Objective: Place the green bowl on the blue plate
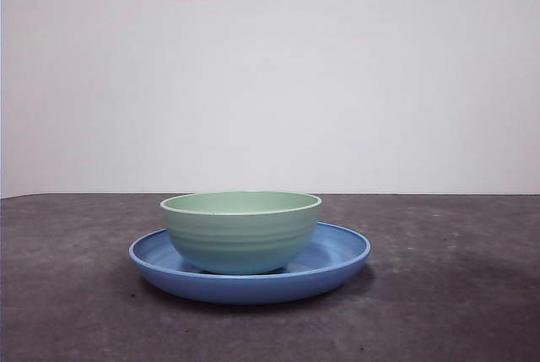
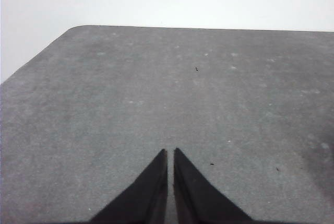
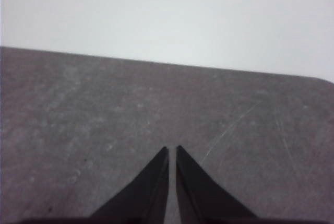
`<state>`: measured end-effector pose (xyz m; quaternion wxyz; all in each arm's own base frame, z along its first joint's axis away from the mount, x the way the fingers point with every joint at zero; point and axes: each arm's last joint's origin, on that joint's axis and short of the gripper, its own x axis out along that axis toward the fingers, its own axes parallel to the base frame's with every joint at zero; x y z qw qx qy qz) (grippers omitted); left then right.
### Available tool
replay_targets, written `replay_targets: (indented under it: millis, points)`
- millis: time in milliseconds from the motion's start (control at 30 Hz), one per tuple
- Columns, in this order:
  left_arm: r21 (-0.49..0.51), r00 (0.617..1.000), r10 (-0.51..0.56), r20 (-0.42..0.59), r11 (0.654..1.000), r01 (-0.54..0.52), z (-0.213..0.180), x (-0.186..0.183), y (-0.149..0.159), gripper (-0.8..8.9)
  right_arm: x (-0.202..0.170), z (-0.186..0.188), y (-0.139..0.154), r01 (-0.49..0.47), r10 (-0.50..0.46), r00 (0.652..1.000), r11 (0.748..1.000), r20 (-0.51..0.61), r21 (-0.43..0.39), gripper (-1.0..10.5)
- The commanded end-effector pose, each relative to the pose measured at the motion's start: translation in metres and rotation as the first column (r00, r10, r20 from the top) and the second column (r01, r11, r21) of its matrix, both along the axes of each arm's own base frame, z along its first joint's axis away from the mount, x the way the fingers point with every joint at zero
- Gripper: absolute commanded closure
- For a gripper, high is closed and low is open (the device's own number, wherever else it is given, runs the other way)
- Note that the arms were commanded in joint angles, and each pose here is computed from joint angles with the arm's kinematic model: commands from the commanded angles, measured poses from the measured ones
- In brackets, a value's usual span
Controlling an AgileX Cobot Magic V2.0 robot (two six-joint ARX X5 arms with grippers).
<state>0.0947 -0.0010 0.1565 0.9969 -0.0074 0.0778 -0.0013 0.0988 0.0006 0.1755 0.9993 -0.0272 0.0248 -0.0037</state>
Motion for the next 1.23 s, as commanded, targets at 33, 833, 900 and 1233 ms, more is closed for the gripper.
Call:
replay_targets:
  millis: [33,833,900,1233]
  points:
    - [-0.004,1.000,-0.006,-0.027,1.000,0.006,-0.007,0.001,0.000,7.94,0.000,-0.006,0.000,0.005,-0.005,1.000,1.000,0.008,-0.001,9.2]
    - [-0.004,1.000,-0.006,-0.027,1.000,0.006,-0.007,0.001,0.000,7.94,-0.003,-0.027,-0.004,0.039,-0.027,0.991,0.995,-0.130,0.089,9.3]
    - [-0.004,1.000,-0.006,-0.027,1.000,0.006,-0.007,0.001,0.000,7.94,-0.003,-0.027,-0.004,0.037,-0.027,0.991,0.996,-0.130,0.077,9.2]
    - [-0.004,1.000,-0.006,-0.027,1.000,0.006,-0.007,0.001,0.000,7.94,-0.003,-0.023,-0.003,0.021,-0.017,0.996,0.998,-0.091,0.053,9.2]
